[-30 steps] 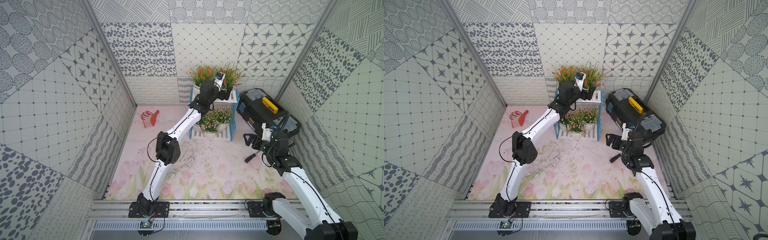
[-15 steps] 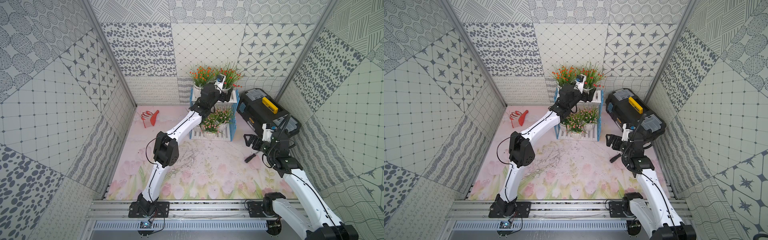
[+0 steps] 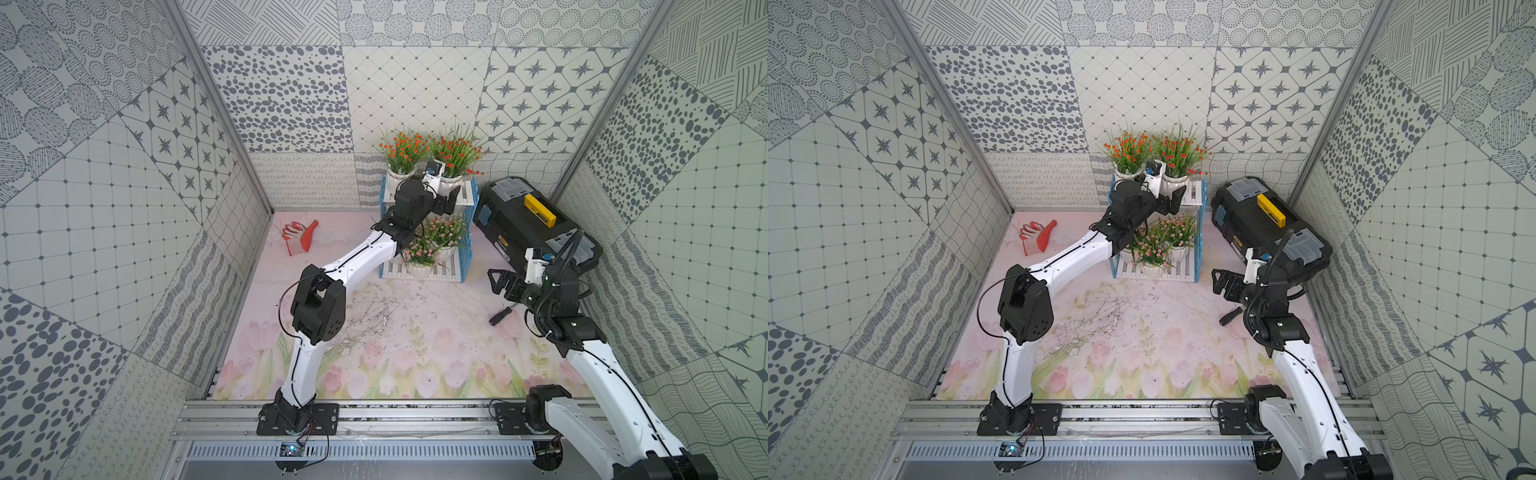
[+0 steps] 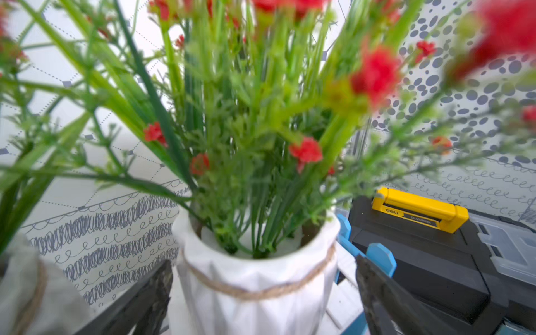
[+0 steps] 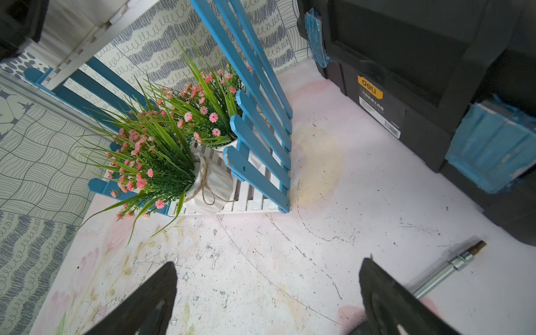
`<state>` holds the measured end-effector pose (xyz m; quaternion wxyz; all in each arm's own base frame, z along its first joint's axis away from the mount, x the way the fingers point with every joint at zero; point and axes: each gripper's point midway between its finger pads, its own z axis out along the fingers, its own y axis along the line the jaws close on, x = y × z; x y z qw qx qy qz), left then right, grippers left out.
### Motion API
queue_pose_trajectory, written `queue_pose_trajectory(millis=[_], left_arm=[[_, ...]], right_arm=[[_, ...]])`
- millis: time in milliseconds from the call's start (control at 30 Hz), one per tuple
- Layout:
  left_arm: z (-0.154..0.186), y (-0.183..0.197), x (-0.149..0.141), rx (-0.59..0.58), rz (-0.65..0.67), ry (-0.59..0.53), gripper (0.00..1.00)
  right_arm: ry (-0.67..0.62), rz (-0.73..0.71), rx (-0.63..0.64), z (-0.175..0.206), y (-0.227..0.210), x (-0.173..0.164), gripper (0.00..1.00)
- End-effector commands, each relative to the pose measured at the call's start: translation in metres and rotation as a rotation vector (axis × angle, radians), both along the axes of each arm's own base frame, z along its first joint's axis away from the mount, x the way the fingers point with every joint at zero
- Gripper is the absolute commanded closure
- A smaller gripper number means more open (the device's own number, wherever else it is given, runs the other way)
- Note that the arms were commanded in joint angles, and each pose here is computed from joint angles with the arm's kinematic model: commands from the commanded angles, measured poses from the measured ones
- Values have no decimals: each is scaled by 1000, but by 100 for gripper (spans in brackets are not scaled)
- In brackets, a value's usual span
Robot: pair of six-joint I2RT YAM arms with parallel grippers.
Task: Place the baby's breath potted plants on the rack by color
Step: Place the baby's breath potted plant on the rack, then reset both arms
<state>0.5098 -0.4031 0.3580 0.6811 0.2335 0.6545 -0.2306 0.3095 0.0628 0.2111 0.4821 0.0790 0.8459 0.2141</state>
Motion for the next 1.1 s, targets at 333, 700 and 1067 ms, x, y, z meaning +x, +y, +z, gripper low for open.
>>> queue_pose_trajectory(millis=[333, 700, 1067], left_arm=[[-42, 80, -121, 11, -38, 172, 2], [-154, 348, -165, 69, 719, 559, 2], [-265, 419, -114, 328, 933, 548, 2]], right_arm=[[-76, 4, -43, 6, -3, 6, 2], [-118, -43, -92, -4, -11, 34, 2], [-82, -106, -224, -23, -30, 54, 2]])
